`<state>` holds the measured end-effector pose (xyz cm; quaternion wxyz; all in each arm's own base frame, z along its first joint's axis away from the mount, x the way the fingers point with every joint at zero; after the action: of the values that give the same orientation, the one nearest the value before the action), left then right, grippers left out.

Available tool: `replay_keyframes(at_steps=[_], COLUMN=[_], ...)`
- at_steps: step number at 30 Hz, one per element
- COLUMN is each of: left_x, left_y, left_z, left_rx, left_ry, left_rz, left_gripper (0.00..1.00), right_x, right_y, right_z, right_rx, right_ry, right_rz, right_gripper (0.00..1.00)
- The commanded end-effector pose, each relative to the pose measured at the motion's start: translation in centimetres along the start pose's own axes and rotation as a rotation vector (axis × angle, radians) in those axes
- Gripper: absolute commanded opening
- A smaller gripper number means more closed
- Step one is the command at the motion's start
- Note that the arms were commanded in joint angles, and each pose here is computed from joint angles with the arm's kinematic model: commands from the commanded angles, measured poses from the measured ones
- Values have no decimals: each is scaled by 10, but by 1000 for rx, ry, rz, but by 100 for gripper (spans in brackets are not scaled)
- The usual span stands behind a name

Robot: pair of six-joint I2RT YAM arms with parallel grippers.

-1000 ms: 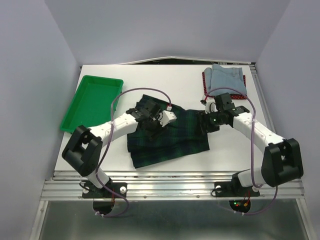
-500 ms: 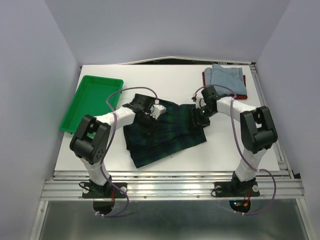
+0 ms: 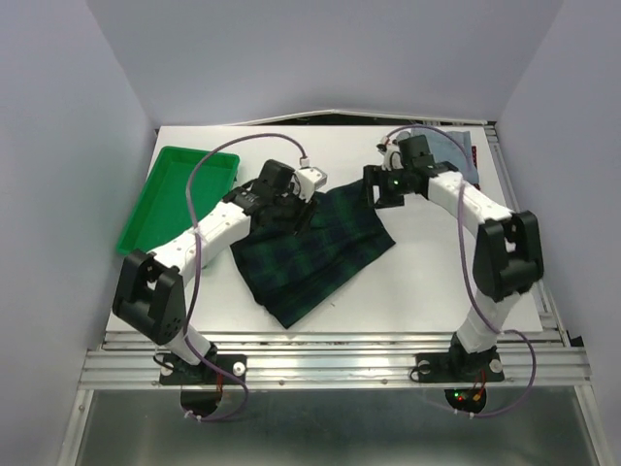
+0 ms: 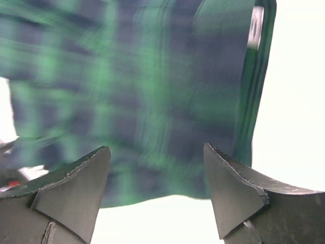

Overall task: Fold and stack the skirts
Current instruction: Fold the skirt

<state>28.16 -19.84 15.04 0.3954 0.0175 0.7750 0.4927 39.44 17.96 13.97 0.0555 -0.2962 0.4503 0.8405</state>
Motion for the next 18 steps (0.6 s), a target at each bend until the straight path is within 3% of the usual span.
replay_keyframes(at_steps=[1, 5, 9, 12, 14, 18], left_x=[-81, -94, -83, -65, -57, -33], left_y=[26, 1, -33, -40, -41, -47], left_z=[-20, -43, -55, -58, -61, -61], left_rx=[-133, -118, -122, -126, -119, -93], left_ry=[-151, -202, -235, -272, -305, -358], left_rz=[-239, -229, -150, -91, -60, 41], left_gripper=[60, 60, 57, 54, 54, 54], right_x=[-27, 1, 66, 109, 117, 117], right_y=[74, 90, 74, 57, 55, 41], right_z=[31, 5, -9, 0, 3, 19], right_rx=[-24, 69, 55, -40, -70, -167], right_ry=[-68, -324, -517, -676, -746, -732], right_rz=[-253, -261, -121, -54, -91, -179], right_gripper=[79, 67, 52, 52, 52, 58])
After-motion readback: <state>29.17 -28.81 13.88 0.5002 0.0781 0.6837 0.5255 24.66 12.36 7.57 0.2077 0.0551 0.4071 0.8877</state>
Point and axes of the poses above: each gripper's point midway between its finger pads, its own y axis back along the fingers, its own z axis along the line the jaws close on, x = y × z, the point moved 5 cm from there along y, back along the fingers, and after that the axes turned 6 degrees about y, right-handed, at the moved point
